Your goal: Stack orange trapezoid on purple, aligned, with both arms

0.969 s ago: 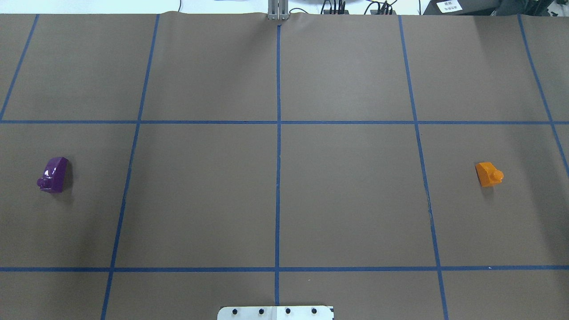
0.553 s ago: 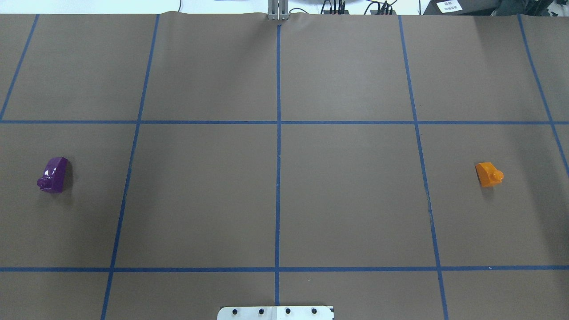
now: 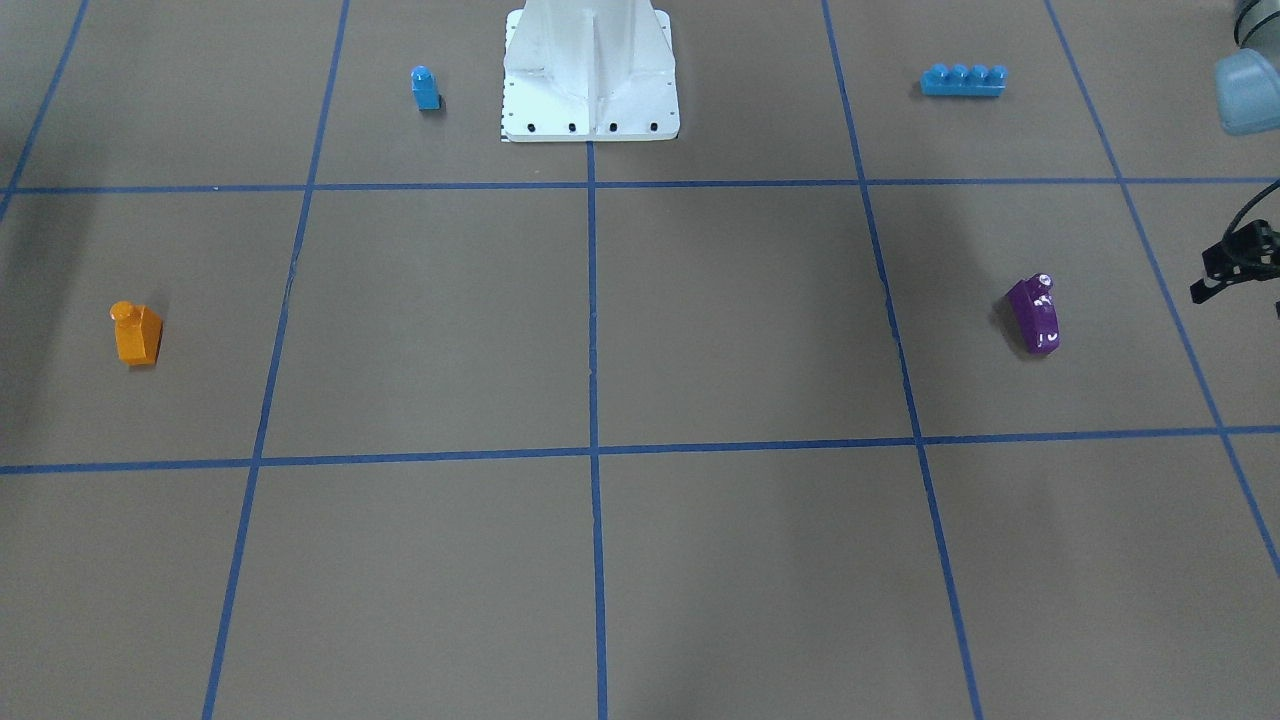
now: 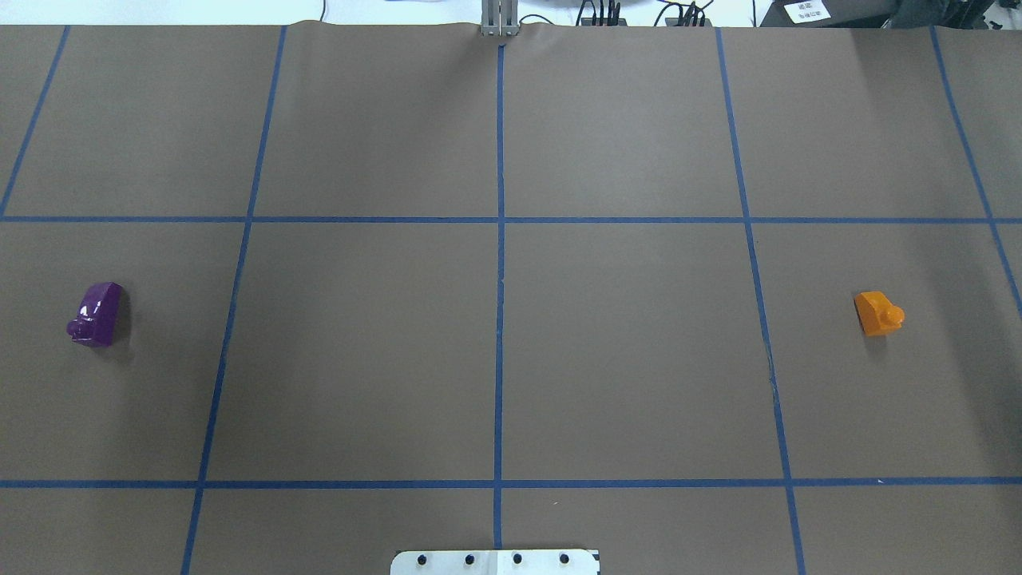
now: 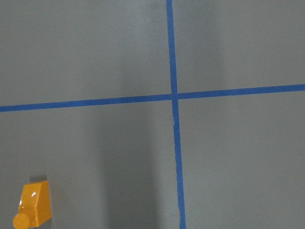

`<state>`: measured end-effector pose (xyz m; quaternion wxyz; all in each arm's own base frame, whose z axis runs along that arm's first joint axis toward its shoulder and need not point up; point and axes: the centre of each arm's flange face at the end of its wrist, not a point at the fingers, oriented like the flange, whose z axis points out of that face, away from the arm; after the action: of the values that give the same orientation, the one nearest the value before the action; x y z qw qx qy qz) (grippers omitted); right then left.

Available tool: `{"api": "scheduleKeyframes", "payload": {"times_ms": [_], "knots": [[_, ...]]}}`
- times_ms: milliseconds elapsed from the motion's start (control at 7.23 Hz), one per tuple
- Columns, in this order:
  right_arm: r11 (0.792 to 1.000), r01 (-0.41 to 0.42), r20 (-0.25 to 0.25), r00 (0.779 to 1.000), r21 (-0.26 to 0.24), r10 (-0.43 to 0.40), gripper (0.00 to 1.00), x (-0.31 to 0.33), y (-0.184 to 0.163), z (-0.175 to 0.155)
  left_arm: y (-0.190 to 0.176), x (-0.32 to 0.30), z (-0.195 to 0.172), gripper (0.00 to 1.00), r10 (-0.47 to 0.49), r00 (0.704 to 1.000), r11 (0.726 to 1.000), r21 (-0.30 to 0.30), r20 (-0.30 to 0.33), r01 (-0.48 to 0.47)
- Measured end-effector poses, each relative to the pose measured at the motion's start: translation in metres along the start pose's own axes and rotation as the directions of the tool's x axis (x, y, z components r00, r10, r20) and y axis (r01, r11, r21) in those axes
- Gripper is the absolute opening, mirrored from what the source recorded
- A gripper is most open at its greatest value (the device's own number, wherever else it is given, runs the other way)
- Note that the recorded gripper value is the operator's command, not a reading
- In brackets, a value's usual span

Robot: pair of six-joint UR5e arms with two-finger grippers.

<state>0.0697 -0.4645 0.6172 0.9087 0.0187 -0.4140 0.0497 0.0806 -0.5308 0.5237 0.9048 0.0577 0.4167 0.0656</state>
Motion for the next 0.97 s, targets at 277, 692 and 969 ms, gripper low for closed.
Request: {"api": "scheduleKeyframes", "payload": {"times_ms": [277, 692, 969], "knots": [[1.000, 0.005, 0.002, 1.000, 0.003, -0.005, 1.00, -0.003, -0.001, -0.001, 0.030, 0.036, 0.049, 1.00, -0.144, 0.989, 0.989, 0.034, -0.025, 0.144], [1.000, 0.020, 0.009, 1.000, 0.015, -0.021, 1.00, -0.012, -0.002, -0.008, 0.080, 0.062, 0.109, 1.00, -0.227, 0.974, 0.973, 0.039, -0.002, 0.227], [1.000, -0.004, 0.069, 0.998, 0.004, 0.003, 1.00, -0.016, 0.002, -0.007, 0.094, 0.076, 0.136, 1.00, -0.228, 0.973, 0.973, 0.028, 0.038, 0.227]]}}
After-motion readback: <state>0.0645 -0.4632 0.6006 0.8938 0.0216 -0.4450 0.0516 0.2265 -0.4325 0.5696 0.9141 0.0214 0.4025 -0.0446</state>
